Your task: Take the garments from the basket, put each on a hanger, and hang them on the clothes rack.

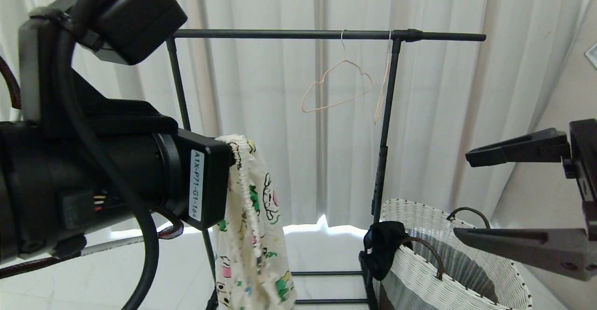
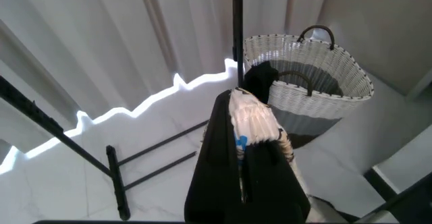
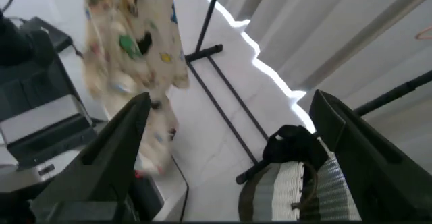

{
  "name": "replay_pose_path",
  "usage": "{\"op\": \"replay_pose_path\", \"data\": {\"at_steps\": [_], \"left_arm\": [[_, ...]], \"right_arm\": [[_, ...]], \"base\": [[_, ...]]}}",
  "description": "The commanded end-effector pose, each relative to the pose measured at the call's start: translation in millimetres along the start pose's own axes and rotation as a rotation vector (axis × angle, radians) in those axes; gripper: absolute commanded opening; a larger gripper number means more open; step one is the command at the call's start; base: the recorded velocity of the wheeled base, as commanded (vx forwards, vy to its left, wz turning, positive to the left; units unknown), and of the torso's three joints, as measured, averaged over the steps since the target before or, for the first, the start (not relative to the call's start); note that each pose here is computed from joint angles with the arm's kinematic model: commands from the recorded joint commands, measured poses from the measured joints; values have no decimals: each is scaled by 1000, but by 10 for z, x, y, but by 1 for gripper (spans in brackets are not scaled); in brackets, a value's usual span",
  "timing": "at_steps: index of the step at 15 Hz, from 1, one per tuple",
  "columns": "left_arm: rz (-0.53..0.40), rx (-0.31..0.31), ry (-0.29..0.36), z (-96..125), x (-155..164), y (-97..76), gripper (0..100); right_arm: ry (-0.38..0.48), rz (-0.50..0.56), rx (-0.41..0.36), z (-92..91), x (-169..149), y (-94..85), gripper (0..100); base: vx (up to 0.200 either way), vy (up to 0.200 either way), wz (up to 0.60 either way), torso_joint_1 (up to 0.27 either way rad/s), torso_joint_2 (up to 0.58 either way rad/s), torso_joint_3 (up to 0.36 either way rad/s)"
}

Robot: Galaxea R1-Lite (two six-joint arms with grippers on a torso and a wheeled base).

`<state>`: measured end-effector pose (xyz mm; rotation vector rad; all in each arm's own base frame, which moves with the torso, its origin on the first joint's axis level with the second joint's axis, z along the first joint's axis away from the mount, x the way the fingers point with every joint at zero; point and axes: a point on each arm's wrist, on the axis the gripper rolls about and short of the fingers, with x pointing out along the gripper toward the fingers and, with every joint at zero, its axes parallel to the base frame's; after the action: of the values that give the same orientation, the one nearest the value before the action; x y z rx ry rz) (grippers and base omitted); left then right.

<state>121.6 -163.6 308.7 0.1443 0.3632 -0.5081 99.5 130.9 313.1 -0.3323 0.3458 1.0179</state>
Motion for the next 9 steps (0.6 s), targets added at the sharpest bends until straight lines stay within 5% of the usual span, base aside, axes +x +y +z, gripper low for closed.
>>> {"op": "replay_pose_path", "data": {"at_steps": [1,3,6,7,9], "left_arm": [[21,7,12,-31,30,-3,0],[65,67,38,-143,7,36,0],[193,189,123,-400,28,314,0],[228,202,138,-446,32,379,0],[271,194,153,-491,26,451,0]], "right_arm": [[-5,-4,-4,-74,-90,20,100],[33,-113,29,-168,-151,-71,100],[348,-612,132,-454,-326,-372,100],[439,-737,168,-539,-400,-448,100],[487,-858,242,-650,-537,-530,100]], "base": [[0,0,0,0,0,0],[0,0,0,0,0,0],[0,0,0,0,0,0],[0,0,0,0,0,0],[0,0,0,0,0,0]]}}
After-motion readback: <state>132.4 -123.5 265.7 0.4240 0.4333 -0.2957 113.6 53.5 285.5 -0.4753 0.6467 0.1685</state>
